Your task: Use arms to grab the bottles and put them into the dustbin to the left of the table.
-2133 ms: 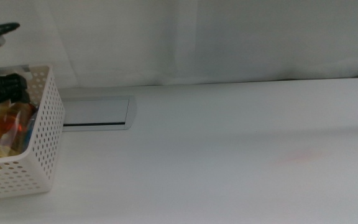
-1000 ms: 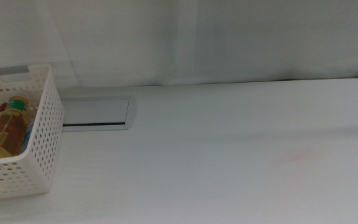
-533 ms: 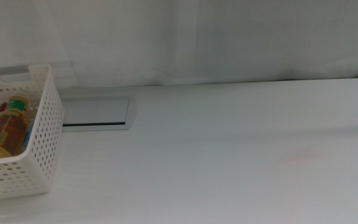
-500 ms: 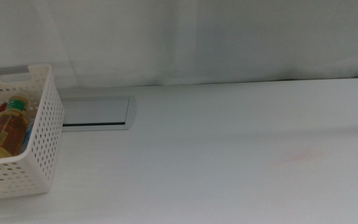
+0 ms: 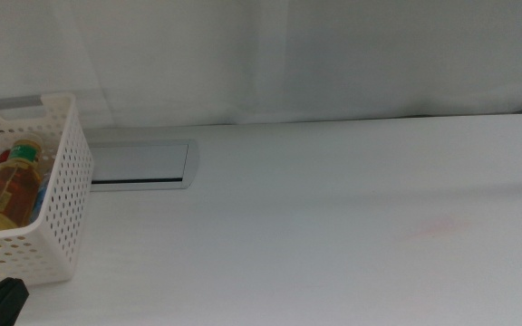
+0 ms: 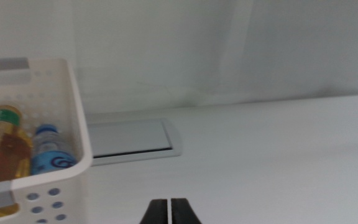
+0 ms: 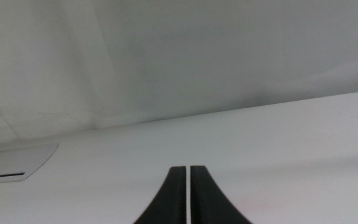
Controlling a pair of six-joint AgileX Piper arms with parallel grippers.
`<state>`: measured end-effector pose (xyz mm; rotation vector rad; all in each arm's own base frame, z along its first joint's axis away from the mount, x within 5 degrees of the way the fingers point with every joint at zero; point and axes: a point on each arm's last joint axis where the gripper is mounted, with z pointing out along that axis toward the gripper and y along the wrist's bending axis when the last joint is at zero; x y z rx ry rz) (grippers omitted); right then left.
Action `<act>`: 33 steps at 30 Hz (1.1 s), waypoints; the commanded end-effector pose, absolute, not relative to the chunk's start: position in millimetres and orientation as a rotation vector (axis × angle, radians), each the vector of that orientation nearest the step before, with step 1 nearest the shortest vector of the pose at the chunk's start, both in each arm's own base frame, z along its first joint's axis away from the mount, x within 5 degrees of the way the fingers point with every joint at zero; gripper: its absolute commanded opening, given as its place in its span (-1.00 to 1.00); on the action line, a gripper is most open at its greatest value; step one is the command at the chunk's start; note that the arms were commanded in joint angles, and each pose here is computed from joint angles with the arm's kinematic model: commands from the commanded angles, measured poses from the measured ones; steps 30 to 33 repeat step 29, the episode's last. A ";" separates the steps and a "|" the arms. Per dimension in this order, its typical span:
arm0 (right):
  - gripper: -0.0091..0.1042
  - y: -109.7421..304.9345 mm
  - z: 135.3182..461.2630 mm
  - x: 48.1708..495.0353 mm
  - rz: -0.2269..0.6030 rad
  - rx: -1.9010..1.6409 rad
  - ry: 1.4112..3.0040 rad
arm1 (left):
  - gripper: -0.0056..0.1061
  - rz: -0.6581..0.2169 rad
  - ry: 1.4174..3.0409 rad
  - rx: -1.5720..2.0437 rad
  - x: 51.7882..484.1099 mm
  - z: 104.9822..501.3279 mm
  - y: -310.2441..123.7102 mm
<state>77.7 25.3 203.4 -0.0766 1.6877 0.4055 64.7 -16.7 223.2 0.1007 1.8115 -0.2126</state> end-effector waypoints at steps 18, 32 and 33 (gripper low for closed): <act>-0.88 24.7 197.9 77.0 0.397 -0.077 1.696 | -0.95 0.125 1.840 0.291 62.0 173.6 -4.1; -0.88 24.7 197.9 77.0 0.398 -0.076 1.696 | -0.95 0.091 1.770 0.250 57.0 177.3 -4.7; -0.88 24.7 197.9 77.0 0.398 -0.076 1.696 | -0.95 0.091 1.770 0.250 57.0 177.3 -4.7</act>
